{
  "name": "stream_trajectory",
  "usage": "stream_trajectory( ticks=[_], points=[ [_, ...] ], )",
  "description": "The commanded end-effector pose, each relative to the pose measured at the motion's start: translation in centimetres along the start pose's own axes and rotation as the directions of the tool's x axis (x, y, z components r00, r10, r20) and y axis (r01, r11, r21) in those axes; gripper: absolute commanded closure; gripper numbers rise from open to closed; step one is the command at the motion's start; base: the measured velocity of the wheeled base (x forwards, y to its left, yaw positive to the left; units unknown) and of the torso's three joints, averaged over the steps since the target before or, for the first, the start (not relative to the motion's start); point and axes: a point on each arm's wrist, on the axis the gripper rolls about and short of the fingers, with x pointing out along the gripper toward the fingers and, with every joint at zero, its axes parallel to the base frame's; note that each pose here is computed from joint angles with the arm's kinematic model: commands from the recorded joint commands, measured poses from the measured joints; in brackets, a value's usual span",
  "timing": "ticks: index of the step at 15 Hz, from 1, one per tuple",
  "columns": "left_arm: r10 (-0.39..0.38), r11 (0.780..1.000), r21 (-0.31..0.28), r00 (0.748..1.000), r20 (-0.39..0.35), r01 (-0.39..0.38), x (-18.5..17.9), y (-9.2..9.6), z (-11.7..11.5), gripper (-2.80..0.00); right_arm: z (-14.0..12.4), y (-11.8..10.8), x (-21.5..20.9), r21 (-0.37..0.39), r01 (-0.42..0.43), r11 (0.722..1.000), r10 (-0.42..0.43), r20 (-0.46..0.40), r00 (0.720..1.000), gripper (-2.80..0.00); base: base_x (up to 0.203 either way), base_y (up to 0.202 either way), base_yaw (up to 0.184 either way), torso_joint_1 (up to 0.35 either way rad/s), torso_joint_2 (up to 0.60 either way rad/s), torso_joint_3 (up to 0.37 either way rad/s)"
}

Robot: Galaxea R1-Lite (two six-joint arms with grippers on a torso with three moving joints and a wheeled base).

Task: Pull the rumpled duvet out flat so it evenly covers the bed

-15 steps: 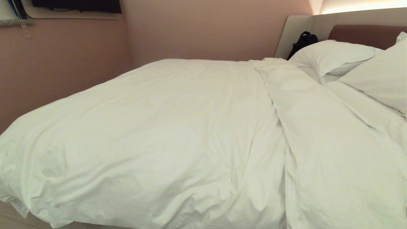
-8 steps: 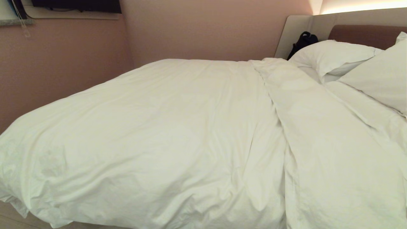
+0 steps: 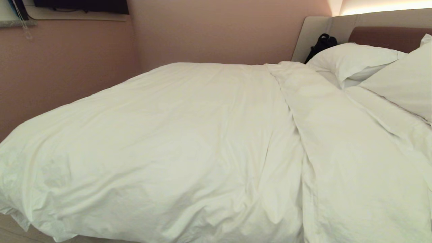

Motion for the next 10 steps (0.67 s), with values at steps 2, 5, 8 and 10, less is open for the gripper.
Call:
stream_trajectory(
  ticks=[2,5,8,10],
  points=[
    [0.000,1.000,0.000,1.000,-0.001,0.000,0.0,0.0,0.0,0.00,-0.4,0.2,0.2,0.019,0.152,0.988,-0.153,0.079,0.985,0.00,0.000,0.000,0.000,0.000,0.00,0.000],
    [0.000,1.000,0.000,1.000,-0.001,0.000,0.0,0.0,0.0,0.00,0.1,0.6,0.1,0.025,0.096,0.995,-0.097,0.081,0.992,0.00,0.000,0.000,0.000,0.000,0.00,0.000],
    [0.000,1.000,0.000,1.000,-0.001,0.000,0.0,0.0,0.0,0.00,0.9,1.5,0.1,0.022,-0.328,0.944,0.329,-0.021,0.944,0.00,0.000,0.000,0.000,0.000,0.00,0.000],
    [0.000,1.000,0.000,1.000,-0.001,0.000,0.0,0.0,0.0,0.00,1.8,2.1,-0.4,-0.063,-0.630,0.774,0.626,-0.073,0.777,0.00,0.000,0.000,0.000,0.000,0.00,0.000]
  ],
)
